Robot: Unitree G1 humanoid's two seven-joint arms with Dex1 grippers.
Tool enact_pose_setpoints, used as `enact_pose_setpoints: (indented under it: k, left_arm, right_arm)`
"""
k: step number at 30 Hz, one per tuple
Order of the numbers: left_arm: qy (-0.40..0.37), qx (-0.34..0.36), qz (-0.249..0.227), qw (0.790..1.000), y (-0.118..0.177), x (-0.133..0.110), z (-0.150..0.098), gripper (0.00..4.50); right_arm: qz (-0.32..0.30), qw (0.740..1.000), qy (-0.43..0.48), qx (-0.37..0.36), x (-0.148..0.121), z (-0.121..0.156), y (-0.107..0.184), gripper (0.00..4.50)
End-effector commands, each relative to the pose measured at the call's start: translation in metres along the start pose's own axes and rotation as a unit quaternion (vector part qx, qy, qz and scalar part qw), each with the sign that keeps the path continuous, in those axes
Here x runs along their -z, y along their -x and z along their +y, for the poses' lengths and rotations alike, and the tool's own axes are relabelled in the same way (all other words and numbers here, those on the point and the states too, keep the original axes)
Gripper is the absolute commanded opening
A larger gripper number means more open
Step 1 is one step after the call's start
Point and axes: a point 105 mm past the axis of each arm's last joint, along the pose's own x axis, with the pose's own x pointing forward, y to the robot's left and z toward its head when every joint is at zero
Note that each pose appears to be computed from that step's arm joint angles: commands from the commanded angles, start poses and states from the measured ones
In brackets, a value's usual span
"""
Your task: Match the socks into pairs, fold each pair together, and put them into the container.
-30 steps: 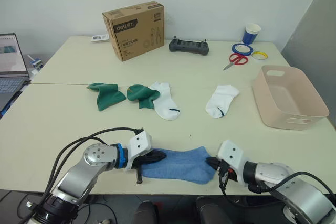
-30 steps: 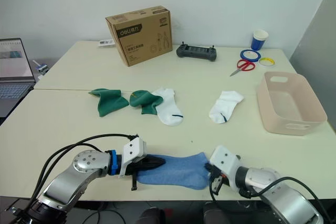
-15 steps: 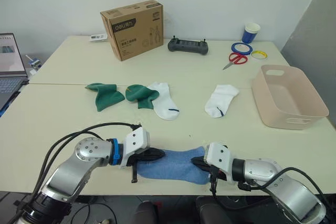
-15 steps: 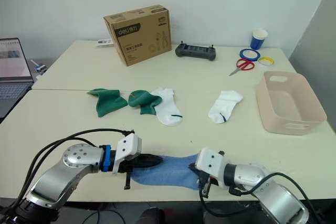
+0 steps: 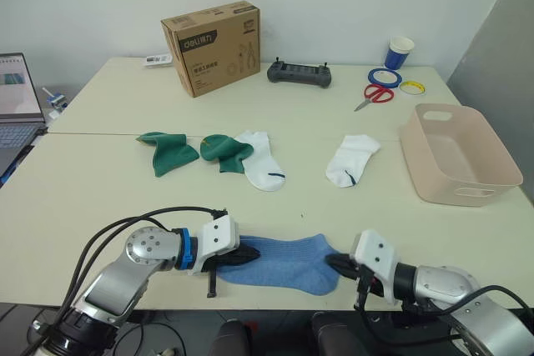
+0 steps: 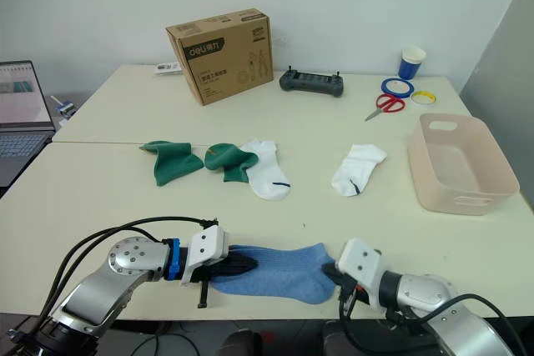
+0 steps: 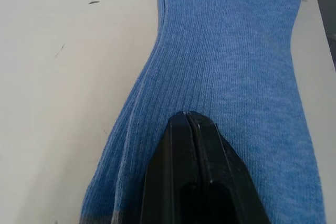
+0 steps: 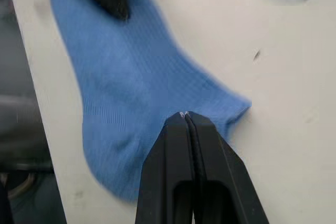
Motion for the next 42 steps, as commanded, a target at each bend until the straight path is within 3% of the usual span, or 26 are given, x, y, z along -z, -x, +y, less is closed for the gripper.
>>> enact_pose_setpoints:
  k: [1,2,5,11,18,22,28,42]
  left_arm:
    - [-0.007,0.004,0.014,1.000,-0.001,0.006,0.001,0.00]
    - [0.001,0.004,0.025,1.000,-0.001,0.015,0.000,0.00]
    - [0.006,0.012,0.052,0.999,0.003,0.035,-0.006,0.00]
    - [0.008,0.017,0.040,0.999,-0.001,0.031,-0.008,0.00]
    - [0.005,0.017,0.030,0.999,-0.006,0.025,-0.007,0.00]
    - [0.007,0.013,0.027,1.000,-0.006,0.024,-0.007,0.00]
    - [0.055,-0.009,-0.015,0.998,-0.007,0.005,0.003,0.00]
    - [0.012,0.012,-0.086,0.996,-0.034,-0.050,0.014,0.00]
  right_arm:
    - [-0.026,0.998,-0.029,0.042,-0.011,-0.005,0.012,0.06]
    - [-0.030,0.997,-0.044,0.055,-0.010,-0.007,0.014,0.06]
    - [-0.041,0.992,-0.084,0.087,-0.007,-0.012,0.017,0.98]
    - [-0.010,0.990,-0.103,0.098,0.014,-0.003,0.006,3.04]
    - [0.036,0.983,-0.138,0.116,0.044,0.001,-0.004,3.04]
    - [0.048,0.984,-0.146,0.094,0.050,0.010,-0.004,2.13]
    - [0.025,0.985,-0.139,0.103,0.041,0.003,-0.002,0.04]
    - [0.033,0.977,-0.133,0.161,0.042,-0.044,0.045,0.04]
